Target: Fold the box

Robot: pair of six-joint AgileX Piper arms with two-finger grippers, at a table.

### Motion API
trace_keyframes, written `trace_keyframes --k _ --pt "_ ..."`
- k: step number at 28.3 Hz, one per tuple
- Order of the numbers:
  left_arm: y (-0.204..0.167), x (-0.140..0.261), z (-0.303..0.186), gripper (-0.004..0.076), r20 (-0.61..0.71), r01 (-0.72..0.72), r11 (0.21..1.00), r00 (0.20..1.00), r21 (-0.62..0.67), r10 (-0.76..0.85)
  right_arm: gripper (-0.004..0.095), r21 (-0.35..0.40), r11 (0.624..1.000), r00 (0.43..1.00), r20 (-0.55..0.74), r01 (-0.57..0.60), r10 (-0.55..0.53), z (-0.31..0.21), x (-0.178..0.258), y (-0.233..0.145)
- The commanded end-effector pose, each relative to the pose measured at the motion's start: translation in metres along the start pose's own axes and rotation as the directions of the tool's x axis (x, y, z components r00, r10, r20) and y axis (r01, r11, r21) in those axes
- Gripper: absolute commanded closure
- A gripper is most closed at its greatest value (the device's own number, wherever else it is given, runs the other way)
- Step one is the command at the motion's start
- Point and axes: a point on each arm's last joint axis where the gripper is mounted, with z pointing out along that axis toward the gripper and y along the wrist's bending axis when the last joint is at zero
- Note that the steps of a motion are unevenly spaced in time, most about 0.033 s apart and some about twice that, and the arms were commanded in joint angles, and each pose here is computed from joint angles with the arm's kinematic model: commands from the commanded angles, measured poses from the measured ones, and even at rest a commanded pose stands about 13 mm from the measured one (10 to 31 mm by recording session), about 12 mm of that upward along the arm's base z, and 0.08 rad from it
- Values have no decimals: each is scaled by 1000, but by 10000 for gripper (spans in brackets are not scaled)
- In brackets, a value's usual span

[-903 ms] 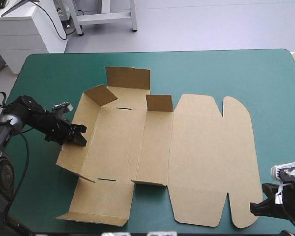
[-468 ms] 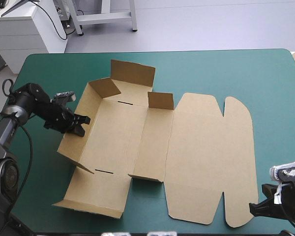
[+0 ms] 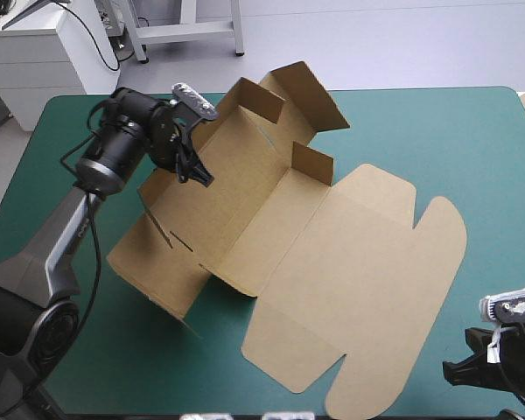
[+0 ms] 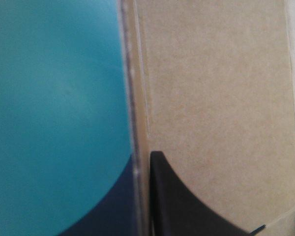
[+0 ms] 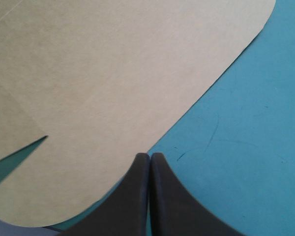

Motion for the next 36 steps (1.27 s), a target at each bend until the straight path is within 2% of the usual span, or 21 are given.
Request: trace_keyframes --k 1,7,13,21,26,27,28,29,33,35,36 --pt "-11 -21 -33 731 77 -144 967 984 -210 163 929 -5 1000 999 39 -12 12 -5 -6 1" --pt "-45 -50 -21 731 82 -375 850 898 -370 432 929 -16 1000 999 35 -15 16 -5 -6 2" --pt "-77 -68 -17 731 155 -434 810 838 -395 524 929 -19 1000 999 42 -16 16 -5 -7 2" --pt "-98 -74 -27 731 196 -466 774 788 -428 583 929 -24 1000 998 62 -17 18 -5 -8 2" --pt "-108 -68 -29 731 186 -516 708 730 -481 658 929 -38 999 995 98 -16 20 -5 -12 4" --pt "-110 -66 -30 731 175 -530 683 711 -503 681 929 -36 999 995 98 -16 19 -5 -12 3" --pt "-116 -60 -34 731 146 -561 617 663 -551 734 927 -38 999 995 99 -24 28 -5 -12 3" --pt "-121 -56 -35 731 147 -566 598 645 -567 750 927 -38 999 995 99 -26 29 -5 -12 3" --pt "-132 -40 -41 731 174 -547 541 583 -639 794 927 -39 999 994 99 -31 35 -5 -12 3" --pt "-132 -34 -39 731 185 -516 540 587 -665 788 927 -40 999 994 103 -31 35 -5 -12 4" --pt "-131 -26 -32 731 145 -506 489 575 -710 805 927 -44 999 993 114 -31 35 -6 -13 4"
